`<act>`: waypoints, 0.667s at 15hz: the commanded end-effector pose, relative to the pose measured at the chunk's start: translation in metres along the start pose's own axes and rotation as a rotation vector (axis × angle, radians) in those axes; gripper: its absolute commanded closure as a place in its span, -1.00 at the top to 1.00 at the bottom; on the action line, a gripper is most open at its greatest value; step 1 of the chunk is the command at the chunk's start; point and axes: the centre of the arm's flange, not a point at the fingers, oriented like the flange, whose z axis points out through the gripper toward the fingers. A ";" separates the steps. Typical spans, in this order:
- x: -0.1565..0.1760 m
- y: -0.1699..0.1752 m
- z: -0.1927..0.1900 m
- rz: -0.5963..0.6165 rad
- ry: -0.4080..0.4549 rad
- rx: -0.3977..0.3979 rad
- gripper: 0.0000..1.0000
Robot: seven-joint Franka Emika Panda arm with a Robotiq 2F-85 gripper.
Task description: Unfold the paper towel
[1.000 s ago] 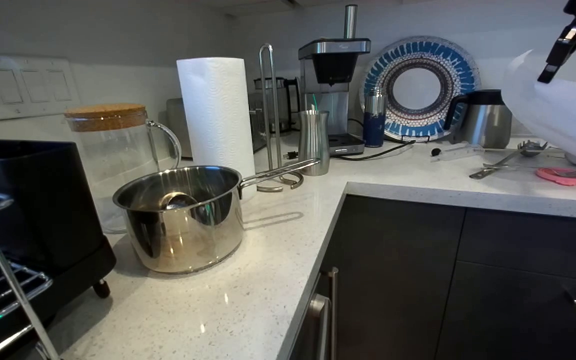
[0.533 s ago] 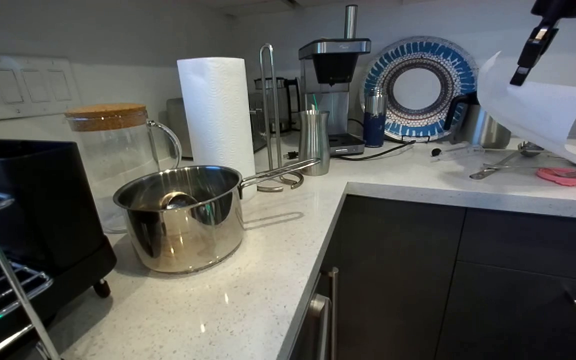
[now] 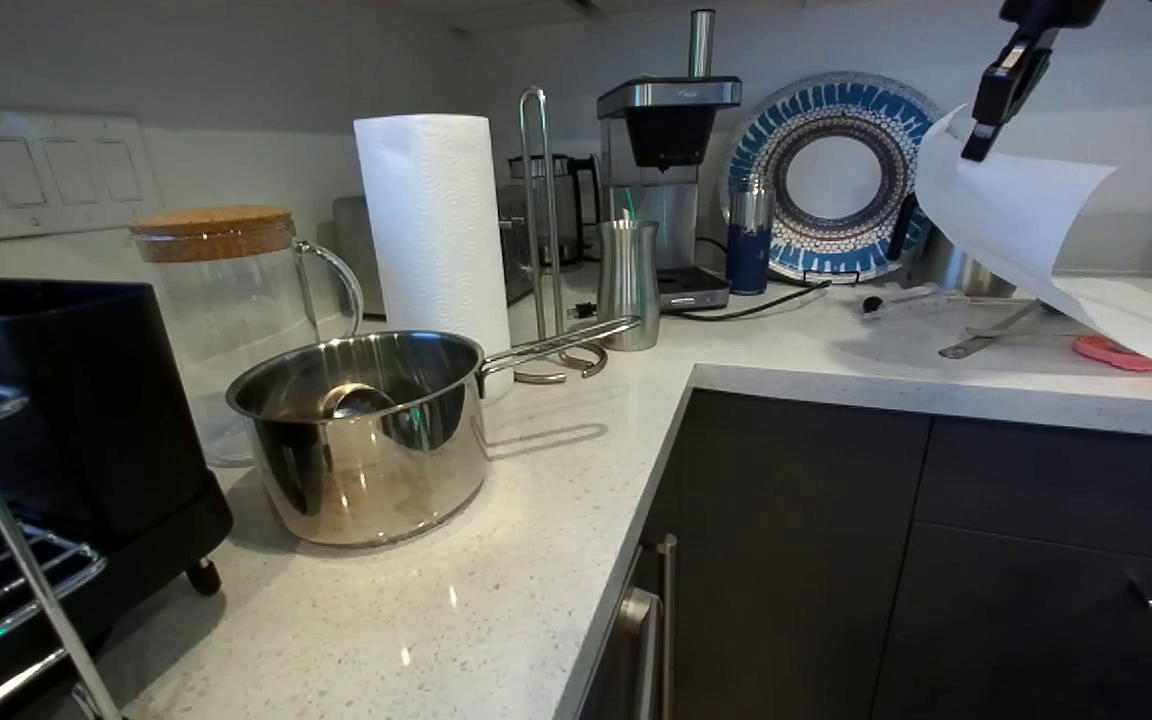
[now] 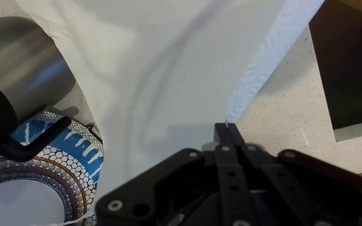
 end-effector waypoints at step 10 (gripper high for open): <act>0.008 0.027 0.030 0.220 -0.216 -0.040 0.43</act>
